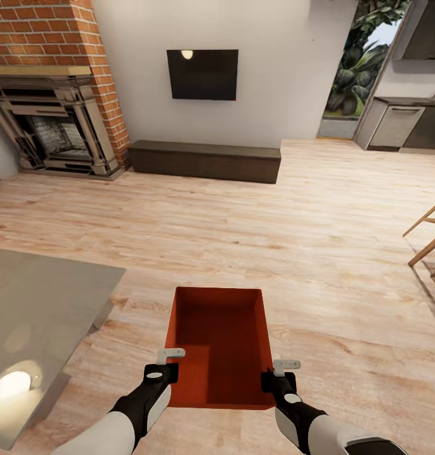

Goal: Move the two storage containers from the living room to the garage. In the garage, place one container on the floor and stack the other container on top of it (either order is fine).

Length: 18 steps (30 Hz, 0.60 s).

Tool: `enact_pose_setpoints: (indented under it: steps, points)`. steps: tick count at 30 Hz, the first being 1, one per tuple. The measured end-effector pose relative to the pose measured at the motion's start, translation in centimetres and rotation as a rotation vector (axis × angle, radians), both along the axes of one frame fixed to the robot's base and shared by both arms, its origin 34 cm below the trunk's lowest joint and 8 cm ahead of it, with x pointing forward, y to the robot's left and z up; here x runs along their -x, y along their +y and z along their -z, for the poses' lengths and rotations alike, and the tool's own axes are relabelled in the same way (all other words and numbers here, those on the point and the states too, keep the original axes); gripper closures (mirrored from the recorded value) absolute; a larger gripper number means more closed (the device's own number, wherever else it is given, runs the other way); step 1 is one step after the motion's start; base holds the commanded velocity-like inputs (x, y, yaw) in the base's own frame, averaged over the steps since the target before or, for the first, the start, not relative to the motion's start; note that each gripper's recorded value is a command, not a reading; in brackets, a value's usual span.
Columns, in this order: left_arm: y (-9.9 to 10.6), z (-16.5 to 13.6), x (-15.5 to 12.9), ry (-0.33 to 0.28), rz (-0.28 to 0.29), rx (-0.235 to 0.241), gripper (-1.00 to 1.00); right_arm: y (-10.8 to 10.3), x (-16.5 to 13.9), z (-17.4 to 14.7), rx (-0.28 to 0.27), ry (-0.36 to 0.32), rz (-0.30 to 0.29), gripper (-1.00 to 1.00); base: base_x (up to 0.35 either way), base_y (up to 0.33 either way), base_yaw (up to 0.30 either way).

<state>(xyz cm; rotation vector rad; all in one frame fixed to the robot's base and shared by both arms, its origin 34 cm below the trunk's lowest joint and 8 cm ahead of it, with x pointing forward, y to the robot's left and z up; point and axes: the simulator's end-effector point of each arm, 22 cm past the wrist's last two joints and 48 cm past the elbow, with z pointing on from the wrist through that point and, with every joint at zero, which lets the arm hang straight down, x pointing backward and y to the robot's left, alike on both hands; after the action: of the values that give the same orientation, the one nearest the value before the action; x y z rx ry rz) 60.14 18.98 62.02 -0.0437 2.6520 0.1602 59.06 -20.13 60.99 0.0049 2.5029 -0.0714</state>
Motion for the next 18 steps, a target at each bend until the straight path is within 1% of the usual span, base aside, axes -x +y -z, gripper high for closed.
enact_pose_setpoints:
  steps: [18]
  points:
    - [0.0, -1.4, -0.9, -0.028, -0.001, 0.0, 1.0, 0.0, -0.9, -1.3, 0.0, -0.028, -0.001, 1.0, 0.0, 0.0, 0.0]
